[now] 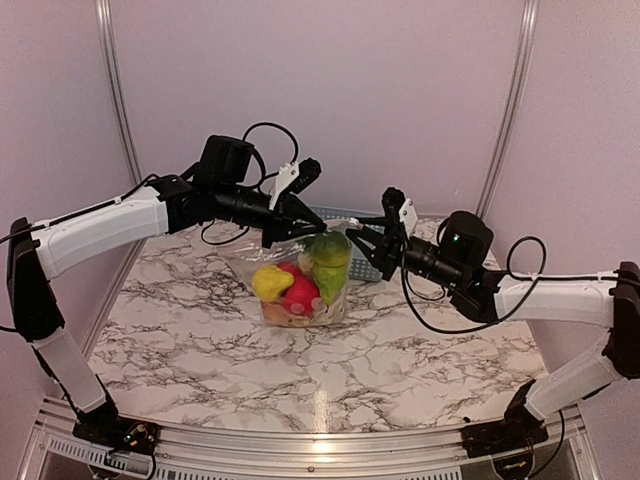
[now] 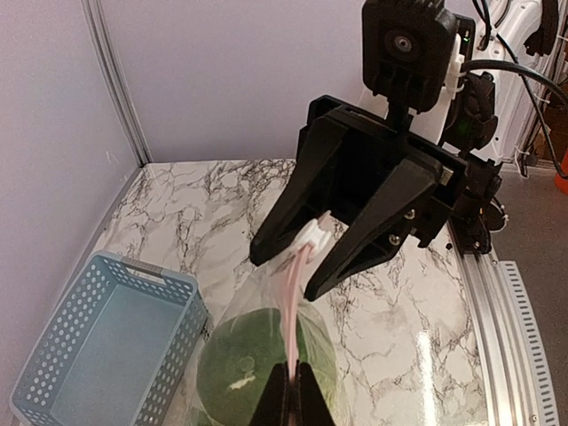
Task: Open the zip-top bag and remove the fake food
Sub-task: Adjust the zipper food storage bag at the center of the board, then unzip the zipper food storage bag at the center of the board.
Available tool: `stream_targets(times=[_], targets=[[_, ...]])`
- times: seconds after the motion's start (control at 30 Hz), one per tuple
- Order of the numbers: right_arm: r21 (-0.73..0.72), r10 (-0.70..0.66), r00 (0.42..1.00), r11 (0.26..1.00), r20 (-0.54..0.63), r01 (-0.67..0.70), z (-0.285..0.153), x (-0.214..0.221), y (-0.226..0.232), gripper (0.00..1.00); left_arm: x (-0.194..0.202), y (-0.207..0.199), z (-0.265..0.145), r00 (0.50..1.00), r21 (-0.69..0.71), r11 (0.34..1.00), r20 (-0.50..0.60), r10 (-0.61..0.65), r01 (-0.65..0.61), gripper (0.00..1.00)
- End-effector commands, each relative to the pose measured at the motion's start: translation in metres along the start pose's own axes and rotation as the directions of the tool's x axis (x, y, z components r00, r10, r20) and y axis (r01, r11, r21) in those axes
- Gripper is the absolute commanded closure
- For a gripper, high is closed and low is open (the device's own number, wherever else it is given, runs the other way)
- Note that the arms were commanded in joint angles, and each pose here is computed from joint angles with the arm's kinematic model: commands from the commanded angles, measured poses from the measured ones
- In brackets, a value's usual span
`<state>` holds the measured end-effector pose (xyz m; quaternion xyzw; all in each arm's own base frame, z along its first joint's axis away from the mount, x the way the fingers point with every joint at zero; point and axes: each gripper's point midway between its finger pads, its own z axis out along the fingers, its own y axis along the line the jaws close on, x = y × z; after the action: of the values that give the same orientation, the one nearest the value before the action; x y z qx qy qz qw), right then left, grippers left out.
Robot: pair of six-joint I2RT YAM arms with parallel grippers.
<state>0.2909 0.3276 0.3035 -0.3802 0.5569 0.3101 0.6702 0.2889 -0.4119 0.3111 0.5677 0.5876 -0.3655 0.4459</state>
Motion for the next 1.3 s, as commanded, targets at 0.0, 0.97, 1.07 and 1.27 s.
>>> stream_targets(times=[0.0,0.97,1.07,1.27], targets=[[-0.015,0.008,1.000,1.000,0.001,-0.008,0.009,-0.007,-0.003,0.78,-0.027,-0.004,-0.014,0.995,-0.011,0.997,0.072,0.071,-0.070,1.00],[-0.022,-0.245,0.968,0.969,-0.061,0.244,0.026,-0.033,0.021,1.00,-0.034,-0.014,0.003,0.971,0.000,0.971,-0.031,0.238,-0.238,0.66],[-0.031,-0.248,0.968,0.969,-0.048,0.247,0.026,-0.038,0.024,1.00,-0.033,-0.016,0.003,0.972,0.011,0.972,-0.029,0.234,-0.234,0.68],[-0.062,-0.250,0.967,0.967,-0.040,0.247,0.028,-0.041,0.033,1.00,-0.032,-0.014,0.003,0.970,0.002,0.970,-0.035,0.242,-0.242,0.68]])
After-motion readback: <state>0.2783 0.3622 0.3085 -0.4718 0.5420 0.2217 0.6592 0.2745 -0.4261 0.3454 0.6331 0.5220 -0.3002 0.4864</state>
